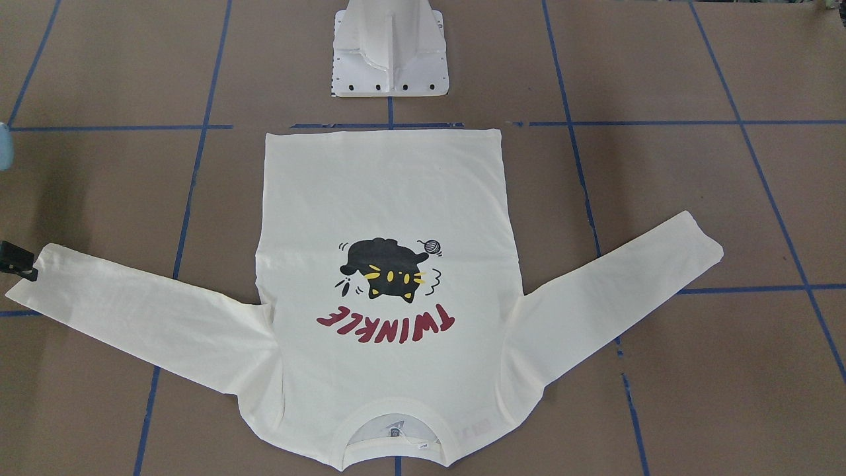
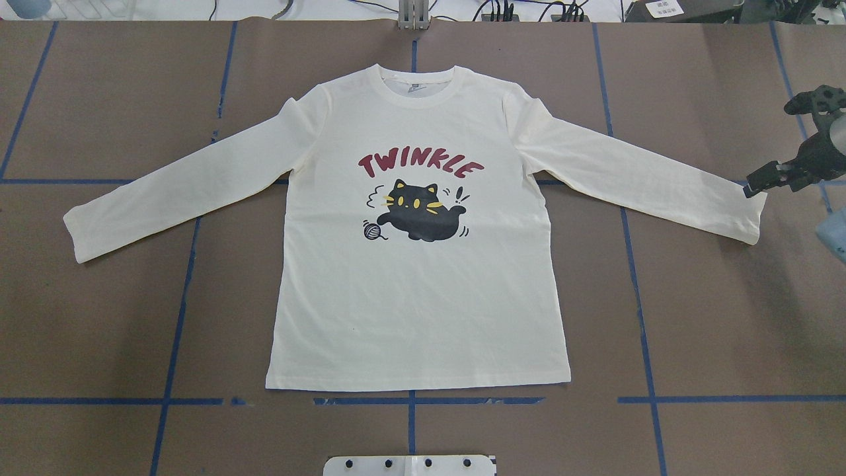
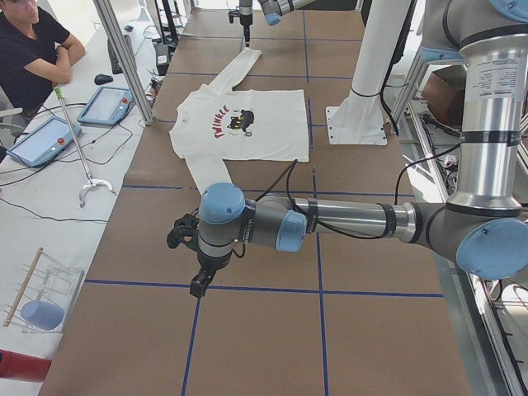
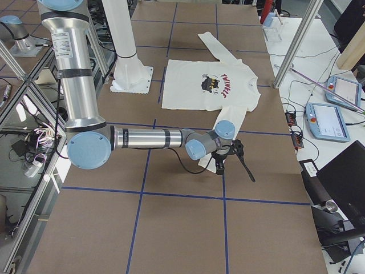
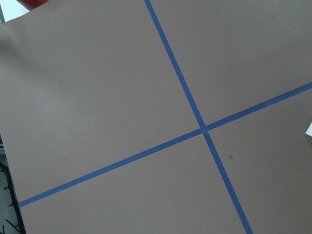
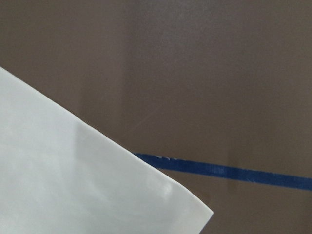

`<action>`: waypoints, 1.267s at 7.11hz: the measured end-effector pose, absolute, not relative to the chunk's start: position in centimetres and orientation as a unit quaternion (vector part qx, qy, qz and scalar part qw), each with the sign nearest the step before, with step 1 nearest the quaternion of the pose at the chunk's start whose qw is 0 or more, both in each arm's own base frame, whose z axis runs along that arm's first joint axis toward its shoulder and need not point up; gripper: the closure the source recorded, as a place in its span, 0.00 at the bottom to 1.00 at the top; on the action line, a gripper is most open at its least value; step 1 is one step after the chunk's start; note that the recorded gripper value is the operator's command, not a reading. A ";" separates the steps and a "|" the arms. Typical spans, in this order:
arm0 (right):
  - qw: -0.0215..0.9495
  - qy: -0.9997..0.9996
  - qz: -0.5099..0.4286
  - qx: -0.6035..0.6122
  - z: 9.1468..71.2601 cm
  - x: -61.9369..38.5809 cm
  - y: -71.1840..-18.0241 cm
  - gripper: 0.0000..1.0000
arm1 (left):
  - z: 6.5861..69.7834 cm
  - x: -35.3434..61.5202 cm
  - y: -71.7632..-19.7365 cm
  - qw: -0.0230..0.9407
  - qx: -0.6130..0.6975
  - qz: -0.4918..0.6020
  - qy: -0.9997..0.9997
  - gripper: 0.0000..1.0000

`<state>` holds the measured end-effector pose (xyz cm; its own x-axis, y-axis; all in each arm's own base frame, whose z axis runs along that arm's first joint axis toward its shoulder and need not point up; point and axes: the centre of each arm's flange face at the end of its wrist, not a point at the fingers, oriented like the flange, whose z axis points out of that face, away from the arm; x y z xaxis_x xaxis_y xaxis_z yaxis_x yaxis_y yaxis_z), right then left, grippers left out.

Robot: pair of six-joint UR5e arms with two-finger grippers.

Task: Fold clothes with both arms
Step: 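Grasp the sleeve cuff nearest the right gripper and lift it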

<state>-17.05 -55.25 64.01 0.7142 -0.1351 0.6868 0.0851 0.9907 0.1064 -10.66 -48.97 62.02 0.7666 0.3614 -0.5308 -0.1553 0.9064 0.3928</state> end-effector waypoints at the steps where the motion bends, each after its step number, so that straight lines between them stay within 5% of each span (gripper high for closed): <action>1: 0.927 -0.370 -0.063 0.027 64.5 -17.9 -55.1 0.00 | 62.0 -10.7 -49.0 0.925 0.165 0.140 0.312 0.00; 7: 0.928 -0.365 -0.072 0.013 65.5 -19.2 -54.2 0.05 | 62.2 -10.6 -48.9 0.925 0.165 0.142 0.311 0.00; 9: 0.928 -0.365 -0.074 0.010 65.6 -19.5 -54.1 0.48 | 62.3 -10.6 -48.9 0.925 0.164 0.142 0.311 0.00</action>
<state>-19.50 -54.11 65.61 0.7220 -0.1436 0.6768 0.1295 0.9890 0.0717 -10.59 -48.94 62.25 0.7661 0.3656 -0.5286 -0.1611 0.9054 0.3927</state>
